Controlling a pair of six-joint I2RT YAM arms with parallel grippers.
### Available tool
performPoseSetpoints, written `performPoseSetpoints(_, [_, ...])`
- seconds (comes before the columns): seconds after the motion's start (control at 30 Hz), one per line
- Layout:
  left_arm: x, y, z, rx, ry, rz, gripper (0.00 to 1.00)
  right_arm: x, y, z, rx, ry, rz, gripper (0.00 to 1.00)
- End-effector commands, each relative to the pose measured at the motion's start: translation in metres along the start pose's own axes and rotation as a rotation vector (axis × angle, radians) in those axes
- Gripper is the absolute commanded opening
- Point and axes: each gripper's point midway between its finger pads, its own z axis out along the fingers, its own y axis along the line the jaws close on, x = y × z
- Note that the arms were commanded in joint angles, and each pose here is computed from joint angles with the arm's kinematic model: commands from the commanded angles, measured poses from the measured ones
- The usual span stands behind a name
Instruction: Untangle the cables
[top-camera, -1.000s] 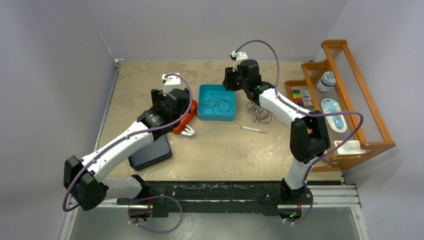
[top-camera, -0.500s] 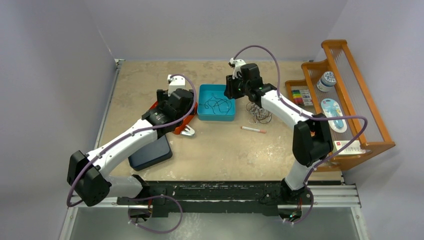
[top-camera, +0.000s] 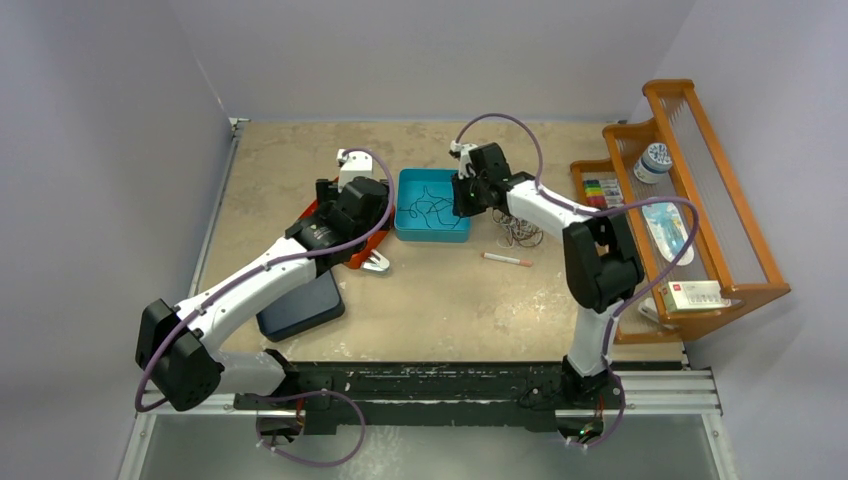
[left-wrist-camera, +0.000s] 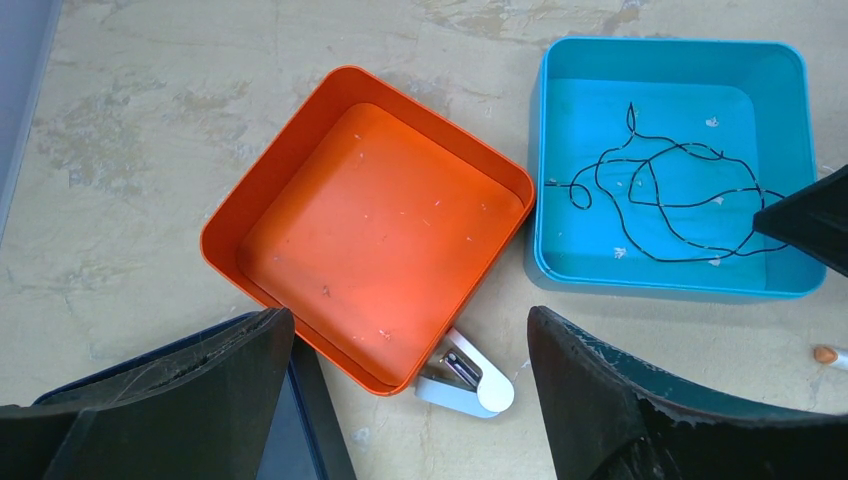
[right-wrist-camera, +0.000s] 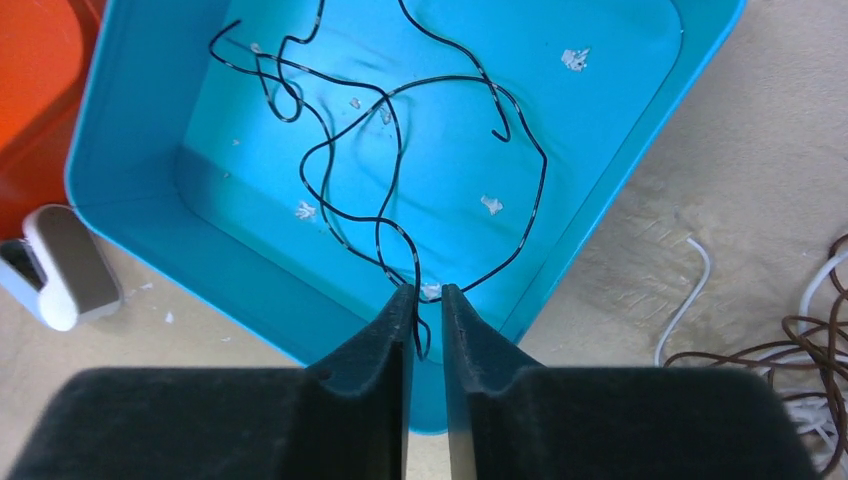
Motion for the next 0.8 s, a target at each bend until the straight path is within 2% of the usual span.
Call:
performPoseSetpoints(0.0, [-0.025, -0.003, -0.006, 0.021, -0.06, -0.059, 0.86, -0.026, 0.006, -0.001, -0.019, -0.07, -0.01, 0.15])
performPoseSetpoints(0.17, [-0.024, -0.003, -0.006, 0.021, -0.059, -0.062, 0.86, -0.037, 0.0, 0.011, 0.01, -0.112, -0.002, 0.0])
performPoseSetpoints(0.5, [-0.025, -0.003, -0.006, 0.023, -0.058, -0.061, 0.85, -0.052, -0.007, 0.035, 0.035, -0.159, -0.007, 0.0])
performPoseSetpoints(0.57, [-0.025, -0.003, -0.006, 0.023, -0.057, -0.06, 0.85, -0.053, -0.006, 0.03, 0.037, -0.166, -0.011, 0.04])
performPoseSetpoints(0.77, [-0.026, -0.002, -0.007, 0.018, -0.063, -0.062, 0.85, -0.067, -0.002, -0.007, 0.048, -0.244, -0.02, 0.25])
